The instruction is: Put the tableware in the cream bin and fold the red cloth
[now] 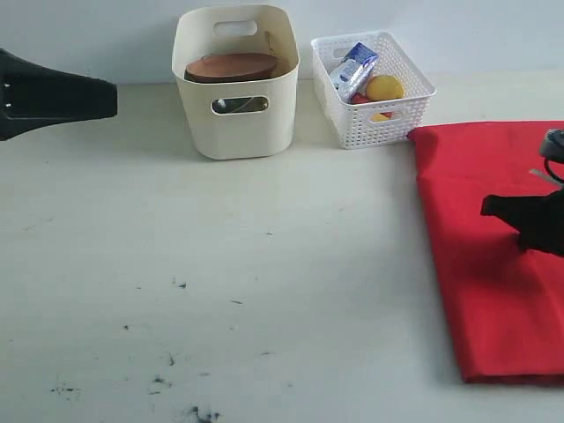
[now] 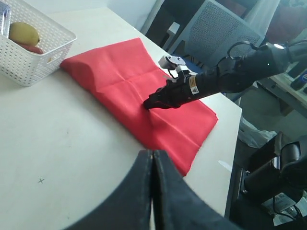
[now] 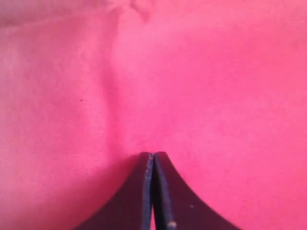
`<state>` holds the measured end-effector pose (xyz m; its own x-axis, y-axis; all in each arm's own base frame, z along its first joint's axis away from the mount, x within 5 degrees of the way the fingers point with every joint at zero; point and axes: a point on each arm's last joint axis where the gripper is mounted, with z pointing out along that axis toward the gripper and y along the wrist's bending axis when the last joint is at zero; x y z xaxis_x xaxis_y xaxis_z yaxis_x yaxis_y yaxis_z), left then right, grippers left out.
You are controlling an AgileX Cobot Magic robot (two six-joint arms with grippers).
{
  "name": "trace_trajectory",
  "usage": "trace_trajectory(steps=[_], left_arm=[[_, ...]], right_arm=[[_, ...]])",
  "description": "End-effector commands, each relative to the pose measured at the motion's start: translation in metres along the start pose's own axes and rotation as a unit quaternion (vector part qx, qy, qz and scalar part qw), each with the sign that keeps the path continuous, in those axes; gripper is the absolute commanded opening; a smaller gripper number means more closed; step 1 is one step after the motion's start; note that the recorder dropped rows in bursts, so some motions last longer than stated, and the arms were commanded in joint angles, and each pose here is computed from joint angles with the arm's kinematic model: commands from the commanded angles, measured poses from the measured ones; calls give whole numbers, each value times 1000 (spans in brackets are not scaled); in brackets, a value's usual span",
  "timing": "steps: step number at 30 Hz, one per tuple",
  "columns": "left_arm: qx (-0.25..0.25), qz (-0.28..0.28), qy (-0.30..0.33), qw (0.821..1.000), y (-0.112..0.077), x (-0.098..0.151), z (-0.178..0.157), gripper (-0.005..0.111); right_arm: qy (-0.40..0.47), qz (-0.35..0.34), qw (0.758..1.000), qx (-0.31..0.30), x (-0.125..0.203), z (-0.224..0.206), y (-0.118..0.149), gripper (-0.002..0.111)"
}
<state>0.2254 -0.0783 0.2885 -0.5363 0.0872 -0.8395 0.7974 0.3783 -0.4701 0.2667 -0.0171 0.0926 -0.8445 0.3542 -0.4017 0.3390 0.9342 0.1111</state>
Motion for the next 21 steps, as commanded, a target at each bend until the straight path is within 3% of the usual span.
trace_trajectory(steps=[1,10,17,21], left_arm=[[0,5,2,1000,-1,1,-1,0],[0,5,2,1000,-1,1,-1,0],[0,5,3,1000,-1,1,-1,0],[0,5,3,1000,-1,1,-1,0]], right_arm=[[135,25,980,145,34,9,-43,0],[69,89,983,143,3,-9,-60,0],[-11,79,991,109,-28,-31,-52,0],[-73,37,993,80,-51,-48,-44,0]])
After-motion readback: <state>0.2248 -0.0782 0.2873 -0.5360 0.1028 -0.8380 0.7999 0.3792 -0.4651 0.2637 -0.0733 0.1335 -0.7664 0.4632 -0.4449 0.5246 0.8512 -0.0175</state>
